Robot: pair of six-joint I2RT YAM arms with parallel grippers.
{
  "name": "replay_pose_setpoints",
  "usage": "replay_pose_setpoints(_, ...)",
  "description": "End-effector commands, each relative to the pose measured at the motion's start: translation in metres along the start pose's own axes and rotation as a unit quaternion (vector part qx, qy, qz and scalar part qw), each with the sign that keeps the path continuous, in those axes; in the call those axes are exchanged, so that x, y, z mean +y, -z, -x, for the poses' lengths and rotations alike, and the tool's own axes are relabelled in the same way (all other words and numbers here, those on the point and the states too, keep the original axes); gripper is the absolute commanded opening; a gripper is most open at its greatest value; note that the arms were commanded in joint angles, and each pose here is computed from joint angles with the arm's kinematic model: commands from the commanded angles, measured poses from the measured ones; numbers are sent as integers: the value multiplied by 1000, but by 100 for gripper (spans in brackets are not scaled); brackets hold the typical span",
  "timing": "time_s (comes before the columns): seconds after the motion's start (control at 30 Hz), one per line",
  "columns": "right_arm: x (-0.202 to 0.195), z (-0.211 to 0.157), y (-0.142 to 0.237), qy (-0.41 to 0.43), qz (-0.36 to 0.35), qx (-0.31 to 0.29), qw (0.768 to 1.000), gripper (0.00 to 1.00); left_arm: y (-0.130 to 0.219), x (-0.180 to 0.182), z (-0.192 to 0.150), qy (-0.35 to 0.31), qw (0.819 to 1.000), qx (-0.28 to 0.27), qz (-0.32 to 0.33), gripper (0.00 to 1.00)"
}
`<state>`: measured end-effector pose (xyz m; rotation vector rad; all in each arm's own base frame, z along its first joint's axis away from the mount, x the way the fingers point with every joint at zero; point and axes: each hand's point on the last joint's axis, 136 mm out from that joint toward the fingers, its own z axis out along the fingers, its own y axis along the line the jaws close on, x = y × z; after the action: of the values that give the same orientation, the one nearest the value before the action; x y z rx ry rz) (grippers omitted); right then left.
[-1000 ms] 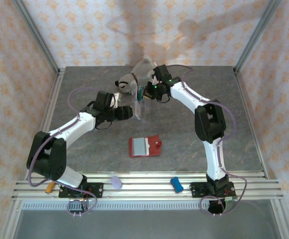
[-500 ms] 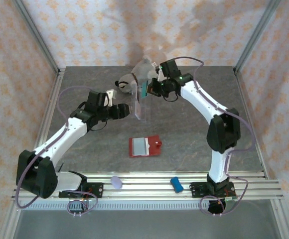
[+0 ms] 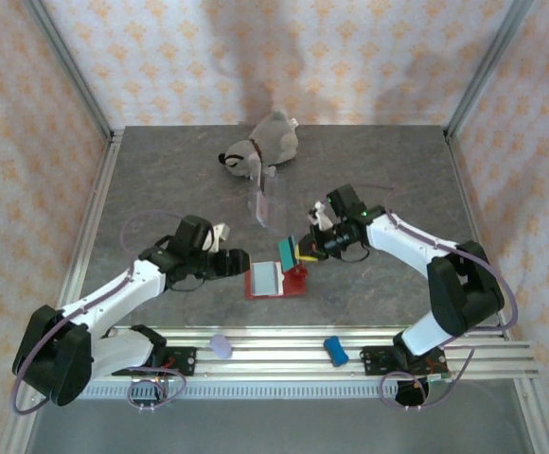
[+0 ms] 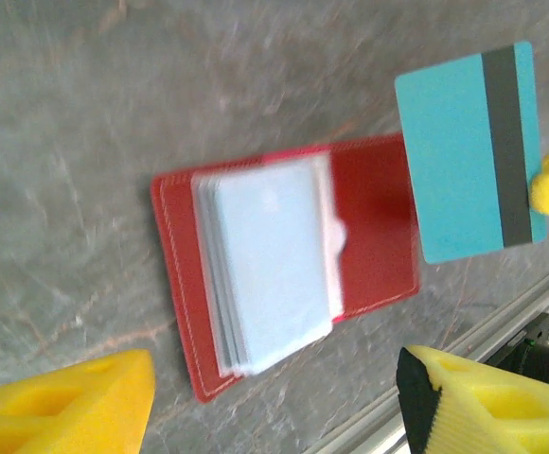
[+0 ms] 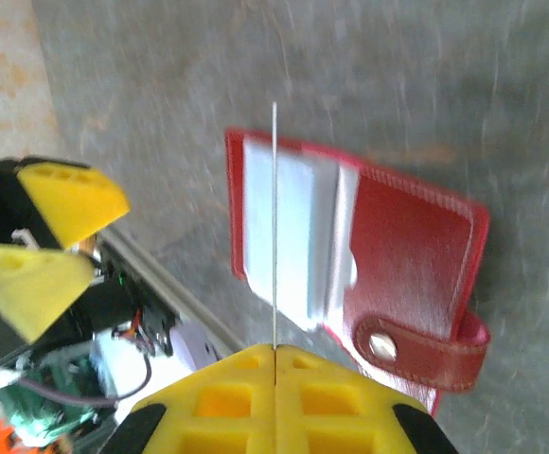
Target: Put the credit cards into the card holder
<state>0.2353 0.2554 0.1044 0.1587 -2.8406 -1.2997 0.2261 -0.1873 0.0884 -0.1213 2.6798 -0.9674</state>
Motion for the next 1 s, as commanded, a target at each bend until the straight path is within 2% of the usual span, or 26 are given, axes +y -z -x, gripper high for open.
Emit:
replay_pose_setpoints(0.0,19,-10,-1,37,73,10,997,0,-13,-12,4,17,999,-9,-36,69)
replay_pose_setpoints(0.27,2,-29,-18,32,88,45,995,0,-39,-5,-1,23,999,7,-32,62)
replay_pose_setpoints(0.4,-11,-26,-27,20,71,48,996,0,-47,0,-2,26,999,14,-27,58)
replay_pose_setpoints(0.97,-26,-28,-39,7,64,61,996,0,-62,16,-7,33,999,28,-5,51)
